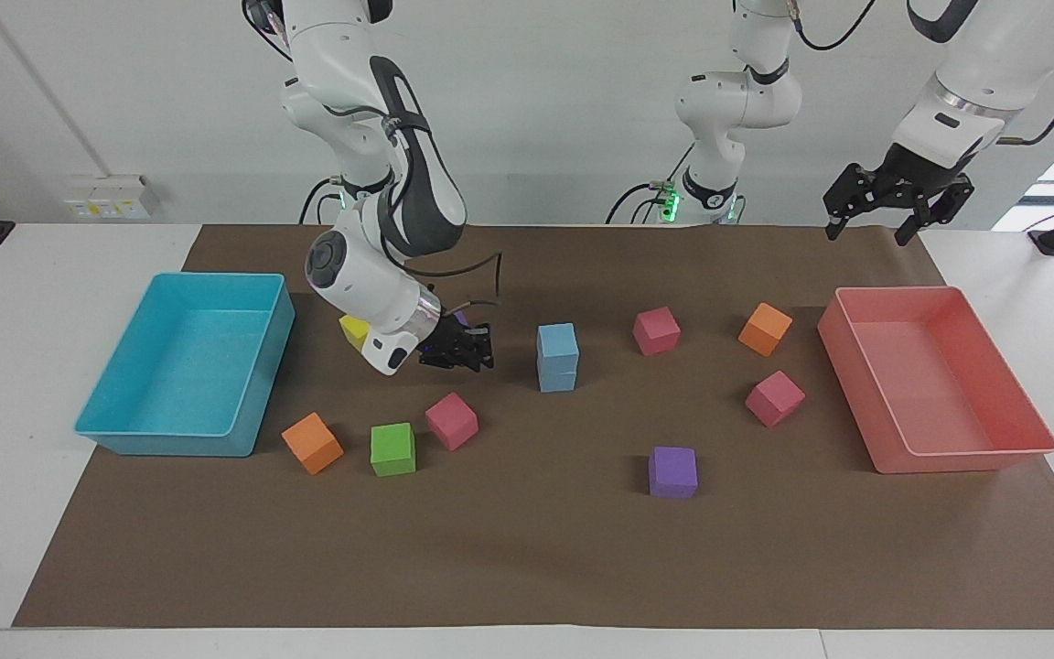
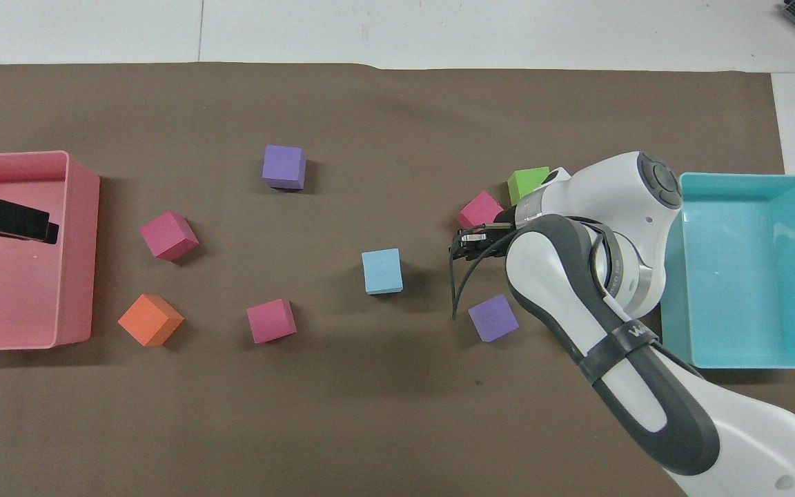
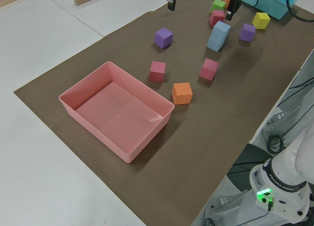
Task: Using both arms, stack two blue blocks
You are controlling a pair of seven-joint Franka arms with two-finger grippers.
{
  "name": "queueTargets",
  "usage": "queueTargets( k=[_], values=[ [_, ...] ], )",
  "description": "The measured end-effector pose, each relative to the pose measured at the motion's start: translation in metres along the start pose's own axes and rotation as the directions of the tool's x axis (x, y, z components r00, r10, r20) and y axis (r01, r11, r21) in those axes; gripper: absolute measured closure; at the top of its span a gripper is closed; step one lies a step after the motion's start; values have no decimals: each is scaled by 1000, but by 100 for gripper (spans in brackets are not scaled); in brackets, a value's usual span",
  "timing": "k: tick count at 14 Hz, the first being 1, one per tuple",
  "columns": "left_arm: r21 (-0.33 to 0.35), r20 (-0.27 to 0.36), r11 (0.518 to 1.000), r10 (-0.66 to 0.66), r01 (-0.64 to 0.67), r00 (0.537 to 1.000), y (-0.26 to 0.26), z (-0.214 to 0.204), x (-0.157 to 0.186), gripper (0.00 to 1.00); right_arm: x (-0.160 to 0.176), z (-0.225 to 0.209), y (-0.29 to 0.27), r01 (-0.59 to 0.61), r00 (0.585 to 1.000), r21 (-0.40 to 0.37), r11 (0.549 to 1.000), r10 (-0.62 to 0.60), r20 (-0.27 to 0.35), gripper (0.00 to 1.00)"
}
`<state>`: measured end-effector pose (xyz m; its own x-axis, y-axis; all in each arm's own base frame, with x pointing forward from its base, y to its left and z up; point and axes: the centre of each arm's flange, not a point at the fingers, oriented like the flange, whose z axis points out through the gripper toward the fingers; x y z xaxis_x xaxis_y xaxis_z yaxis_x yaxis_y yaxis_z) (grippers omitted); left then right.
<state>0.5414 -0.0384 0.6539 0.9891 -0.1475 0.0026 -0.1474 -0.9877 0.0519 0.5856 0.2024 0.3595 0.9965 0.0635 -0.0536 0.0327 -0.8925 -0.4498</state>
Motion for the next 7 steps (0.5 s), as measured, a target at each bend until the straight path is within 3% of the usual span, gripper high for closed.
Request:
queueTargets(
  k=[2,3,7],
  values=[
    [-1,11,1000,22,-22,1000,1,4,5,0,2,-12,1,13,1000,-23,1000,-14,-19,40],
    [0,18,1000,28,-28,999,2,7,7,0,3,-18,5,19,999,-39,999,-20,-28,39],
    [-4,50,999,48,-48,998,10,16,9,0,4,-43,12,78,995,-210,975,-90,-46,1]
  ],
)
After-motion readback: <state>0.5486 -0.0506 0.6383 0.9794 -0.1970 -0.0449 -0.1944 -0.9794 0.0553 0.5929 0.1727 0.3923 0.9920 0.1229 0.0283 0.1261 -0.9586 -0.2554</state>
